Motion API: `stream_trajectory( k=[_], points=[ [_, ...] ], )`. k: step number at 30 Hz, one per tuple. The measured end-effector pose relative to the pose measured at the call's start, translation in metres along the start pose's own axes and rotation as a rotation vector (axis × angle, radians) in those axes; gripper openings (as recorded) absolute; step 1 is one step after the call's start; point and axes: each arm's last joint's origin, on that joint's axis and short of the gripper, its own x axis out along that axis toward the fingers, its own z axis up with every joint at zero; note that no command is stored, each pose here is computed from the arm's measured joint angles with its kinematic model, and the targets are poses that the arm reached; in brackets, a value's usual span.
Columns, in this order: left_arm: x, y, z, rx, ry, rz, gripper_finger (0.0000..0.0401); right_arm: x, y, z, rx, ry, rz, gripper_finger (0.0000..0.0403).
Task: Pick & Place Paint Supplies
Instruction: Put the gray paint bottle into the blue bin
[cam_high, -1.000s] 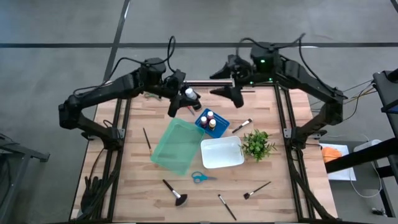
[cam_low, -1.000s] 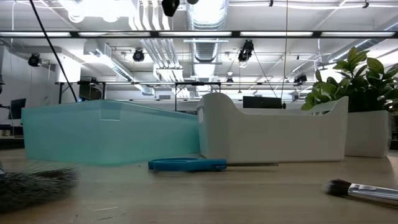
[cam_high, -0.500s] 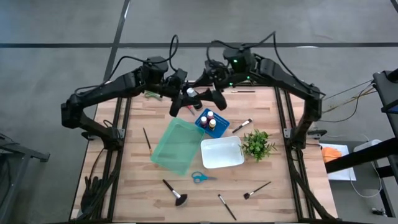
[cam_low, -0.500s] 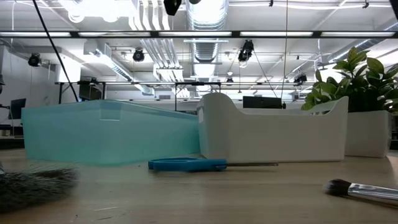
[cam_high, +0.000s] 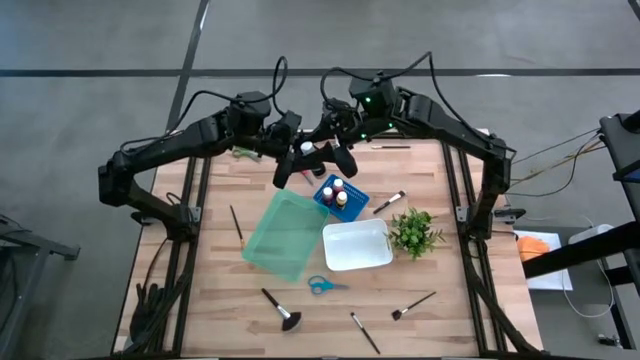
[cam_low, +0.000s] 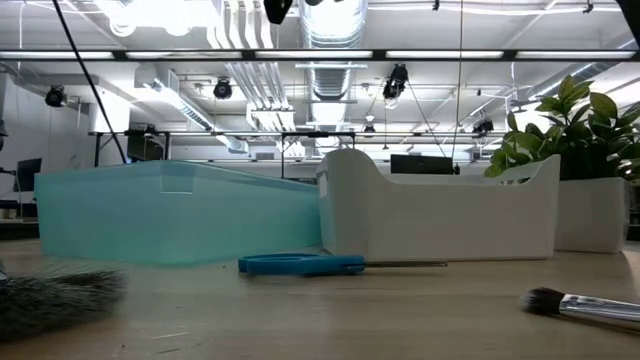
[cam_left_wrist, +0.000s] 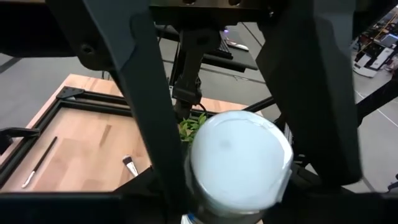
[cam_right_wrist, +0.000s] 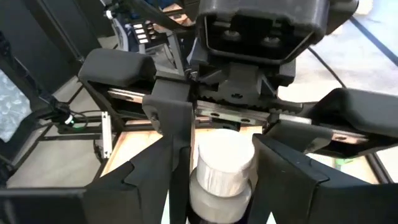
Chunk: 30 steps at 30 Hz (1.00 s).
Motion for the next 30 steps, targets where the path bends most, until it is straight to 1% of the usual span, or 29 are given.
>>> stream_trajectory(
  k=[3, 8, 9, 11, 15, 17, 19, 22, 26, 30],
  points=[
    [0.000, 0.000, 0.000, 0.001, -0.001, -0.001, 0.0158, 0.001, -0.001, -0.002, 0.007, 0.009, -0.001, 0.0184],
    [0.000, 0.000, 0.000, 0.005, -0.005, -0.004, 0.0159, 0.003, -0.002, -0.004, 0.012, 0.012, -0.005, 0.0116],
    [0.000, 0.000, 0.000, 0.005, -0.005, -0.005, 0.0159, 0.003, -0.002, -0.004, 0.011, 0.011, -0.005, 0.0109],
    [0.000, 0.000, 0.001, 0.007, -0.008, -0.001, 0.0159, 0.002, -0.002, -0.004, 0.005, 0.009, -0.005, 0.0109],
    [0.000, 0.001, 0.001, -0.002, -0.015, 0.045, 0.0160, 0.002, -0.002, -0.003, -0.001, 0.007, -0.006, 0.0109],
    [0.000, 0.001, 0.001, -0.022, -0.020, 0.059, 0.0168, 0.002, -0.002, -0.003, -0.001, 0.006, -0.007, 0.0109],
    [-0.001, 0.001, 0.002, -0.038, -0.022, 0.069, 0.0188, 0.002, -0.002, -0.003, -0.003, 0.004, -0.012, 0.0109],
    [-0.004, 0.001, 0.000, -0.060, -0.004, 0.083, 0.0237, 0.002, -0.002, -0.004, -0.003, 0.009, -0.013, 0.0109],
    [-0.012, -0.002, -0.001, -0.047, 0.023, 0.124, 0.0296, 0.002, -0.004, -0.009, 0.003, 0.049, -0.056, 0.0109],
    [-0.019, -0.004, -0.008, -0.010, 0.099, 0.152, 0.0327, -0.018, 0.001, -0.007, -0.012, 0.066, -0.137, 0.0109]
  ],
)
